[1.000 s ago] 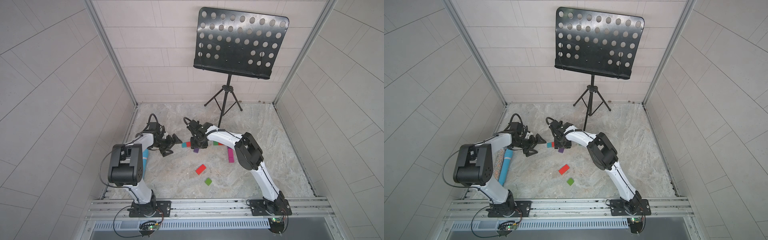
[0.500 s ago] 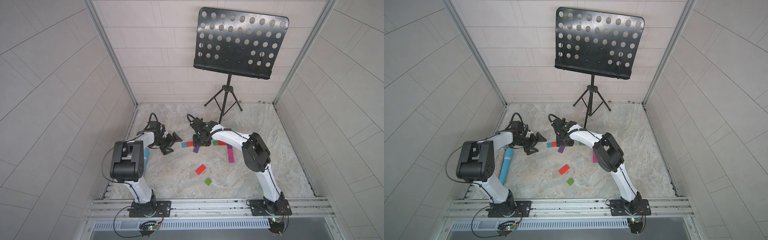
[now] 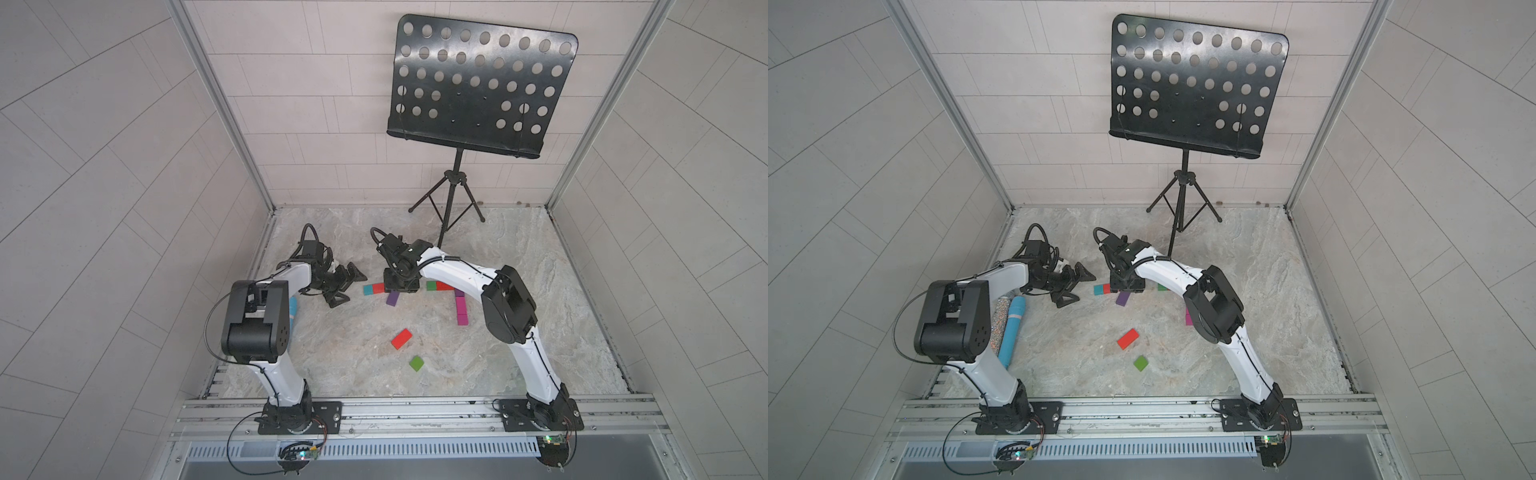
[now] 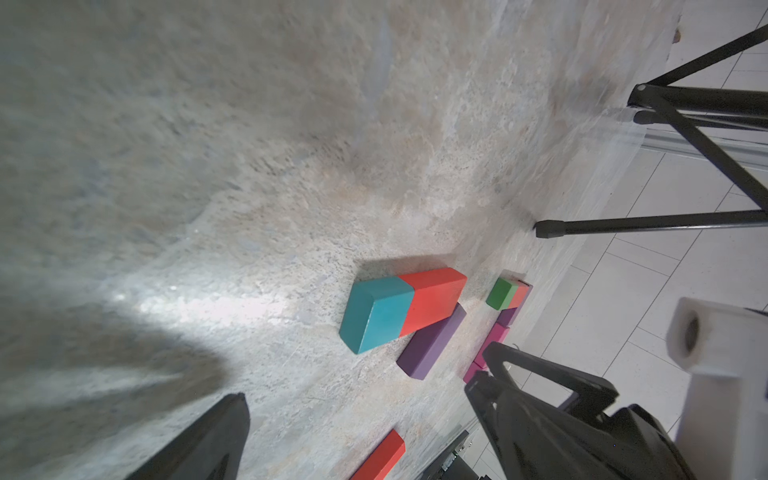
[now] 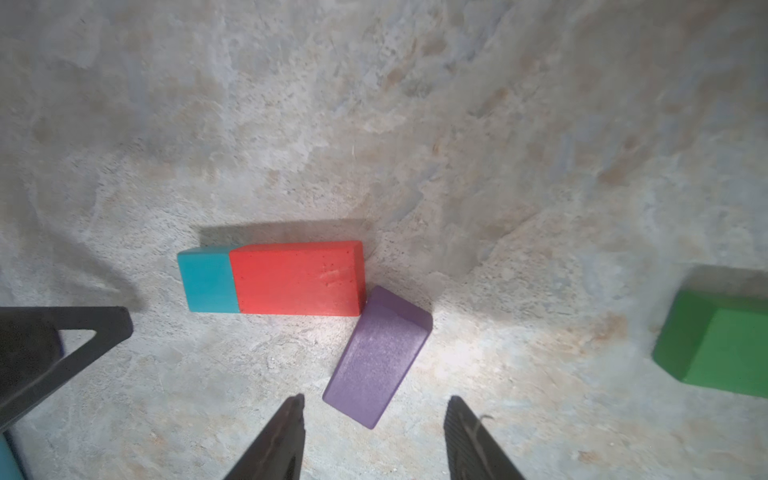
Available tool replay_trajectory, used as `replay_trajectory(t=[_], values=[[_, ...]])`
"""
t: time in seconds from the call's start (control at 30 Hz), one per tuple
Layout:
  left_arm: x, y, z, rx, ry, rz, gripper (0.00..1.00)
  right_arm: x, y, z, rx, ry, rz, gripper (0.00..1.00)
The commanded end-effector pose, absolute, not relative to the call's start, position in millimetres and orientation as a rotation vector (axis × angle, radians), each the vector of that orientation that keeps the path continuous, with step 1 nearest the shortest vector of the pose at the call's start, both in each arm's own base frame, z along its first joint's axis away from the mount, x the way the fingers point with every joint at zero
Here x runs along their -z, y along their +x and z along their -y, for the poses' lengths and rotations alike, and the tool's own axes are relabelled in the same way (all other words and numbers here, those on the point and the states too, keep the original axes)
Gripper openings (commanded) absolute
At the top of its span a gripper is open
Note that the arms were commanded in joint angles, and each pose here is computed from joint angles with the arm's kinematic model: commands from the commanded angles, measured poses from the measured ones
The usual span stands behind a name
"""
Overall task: Assemble the number 7 with building blocks
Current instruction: Assemble the building block at the center of the board, then adjust the building block at the center of the board.
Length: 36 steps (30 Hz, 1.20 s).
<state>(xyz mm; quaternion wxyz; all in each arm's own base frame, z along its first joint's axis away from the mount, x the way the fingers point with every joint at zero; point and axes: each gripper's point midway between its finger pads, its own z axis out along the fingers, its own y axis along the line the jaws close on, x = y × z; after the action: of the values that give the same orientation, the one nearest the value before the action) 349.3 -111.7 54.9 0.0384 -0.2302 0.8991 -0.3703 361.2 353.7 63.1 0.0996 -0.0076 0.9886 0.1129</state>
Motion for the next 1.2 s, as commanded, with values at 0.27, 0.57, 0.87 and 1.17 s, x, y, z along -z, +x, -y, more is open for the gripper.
replay_trajectory(t=[0.27, 0.57, 0.87, 1.17], values=[[-56.2, 355.1, 113.6, 1.145, -0.692, -2.749, 1.00, -38.2, 347.4, -351.7, -0.244, 0.039, -3.017, 0.56], [-55.1, 355.4, 113.6, 1.148, -0.694, -2.750, 1.00, -28.6, 348.8, -354.2, -0.206, 0.017, -3.050, 0.55], [-54.1, 356.3, 113.8, 1.152, -0.701, -2.750, 1.00, -19.9, 342.3, -348.5, -0.172, -0.006, -3.084, 0.48], [-53.8, 356.2, 113.9, 1.149, -0.702, -2.752, 1.00, -22.2, 349.1, -343.2, -0.158, -0.069, -3.077, 0.38]])
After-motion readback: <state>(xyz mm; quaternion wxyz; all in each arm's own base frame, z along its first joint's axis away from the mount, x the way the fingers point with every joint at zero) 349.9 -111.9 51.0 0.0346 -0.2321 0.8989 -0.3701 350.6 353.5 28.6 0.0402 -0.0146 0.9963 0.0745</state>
